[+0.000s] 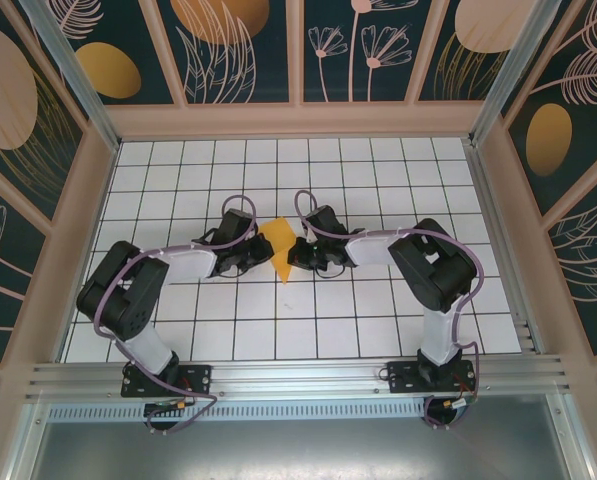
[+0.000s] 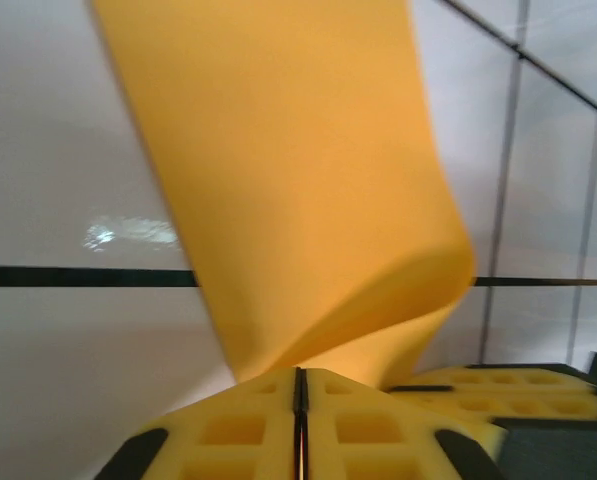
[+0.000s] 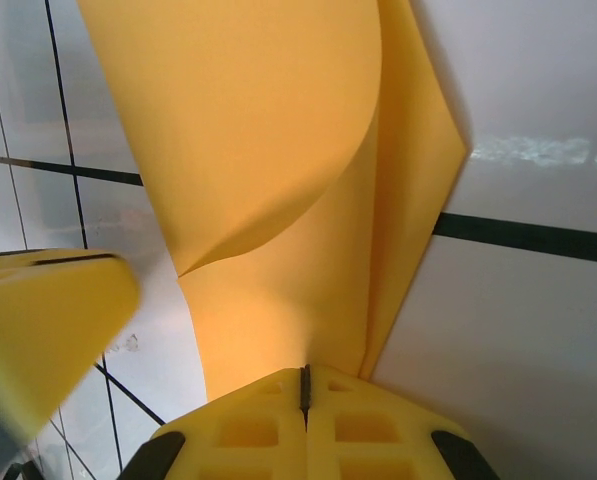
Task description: Fold a paper plane with a square sheet of paper (pick it up from the middle)
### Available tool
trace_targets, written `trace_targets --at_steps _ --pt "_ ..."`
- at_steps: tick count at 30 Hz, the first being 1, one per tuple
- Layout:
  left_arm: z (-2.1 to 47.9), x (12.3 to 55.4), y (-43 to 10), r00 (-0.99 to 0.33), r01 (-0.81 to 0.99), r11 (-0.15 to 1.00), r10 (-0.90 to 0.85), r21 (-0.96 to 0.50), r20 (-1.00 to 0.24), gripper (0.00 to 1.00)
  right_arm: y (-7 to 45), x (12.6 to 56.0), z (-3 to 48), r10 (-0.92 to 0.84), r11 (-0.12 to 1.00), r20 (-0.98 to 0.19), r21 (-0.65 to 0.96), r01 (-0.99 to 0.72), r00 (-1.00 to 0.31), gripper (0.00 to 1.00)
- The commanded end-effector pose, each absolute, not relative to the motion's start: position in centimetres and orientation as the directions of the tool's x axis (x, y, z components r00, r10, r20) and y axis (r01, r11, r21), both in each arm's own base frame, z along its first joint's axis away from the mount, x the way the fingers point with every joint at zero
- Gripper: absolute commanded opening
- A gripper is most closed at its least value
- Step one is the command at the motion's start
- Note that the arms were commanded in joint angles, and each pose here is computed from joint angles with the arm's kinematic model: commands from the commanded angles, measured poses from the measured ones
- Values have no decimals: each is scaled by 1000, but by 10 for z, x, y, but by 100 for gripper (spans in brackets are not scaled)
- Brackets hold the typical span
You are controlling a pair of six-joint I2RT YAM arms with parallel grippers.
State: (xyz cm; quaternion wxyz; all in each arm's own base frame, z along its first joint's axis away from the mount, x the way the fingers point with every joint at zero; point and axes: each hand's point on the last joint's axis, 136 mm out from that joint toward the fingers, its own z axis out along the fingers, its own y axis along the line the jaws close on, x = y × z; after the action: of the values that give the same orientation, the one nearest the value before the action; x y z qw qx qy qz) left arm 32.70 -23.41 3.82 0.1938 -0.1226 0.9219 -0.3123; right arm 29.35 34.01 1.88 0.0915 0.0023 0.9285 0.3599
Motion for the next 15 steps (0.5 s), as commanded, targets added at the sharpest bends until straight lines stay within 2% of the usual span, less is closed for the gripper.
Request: trace_targets --at_steps 1,8,15 --pt "77 335 -242 -865 -41 721 -373 -692 -337 18 322 285 -8 119 788 -108 615 28 -987 5" --pt "72 307 -258 -886 -53 642 -383 -765 -260 18 321 285 -7 147 780 -92 623 58 -985 5" --pt "48 284 -276 -918 -76 629 -347 -774 -192 11 323 283 -4 157 765 -76 639 73 -985 5"
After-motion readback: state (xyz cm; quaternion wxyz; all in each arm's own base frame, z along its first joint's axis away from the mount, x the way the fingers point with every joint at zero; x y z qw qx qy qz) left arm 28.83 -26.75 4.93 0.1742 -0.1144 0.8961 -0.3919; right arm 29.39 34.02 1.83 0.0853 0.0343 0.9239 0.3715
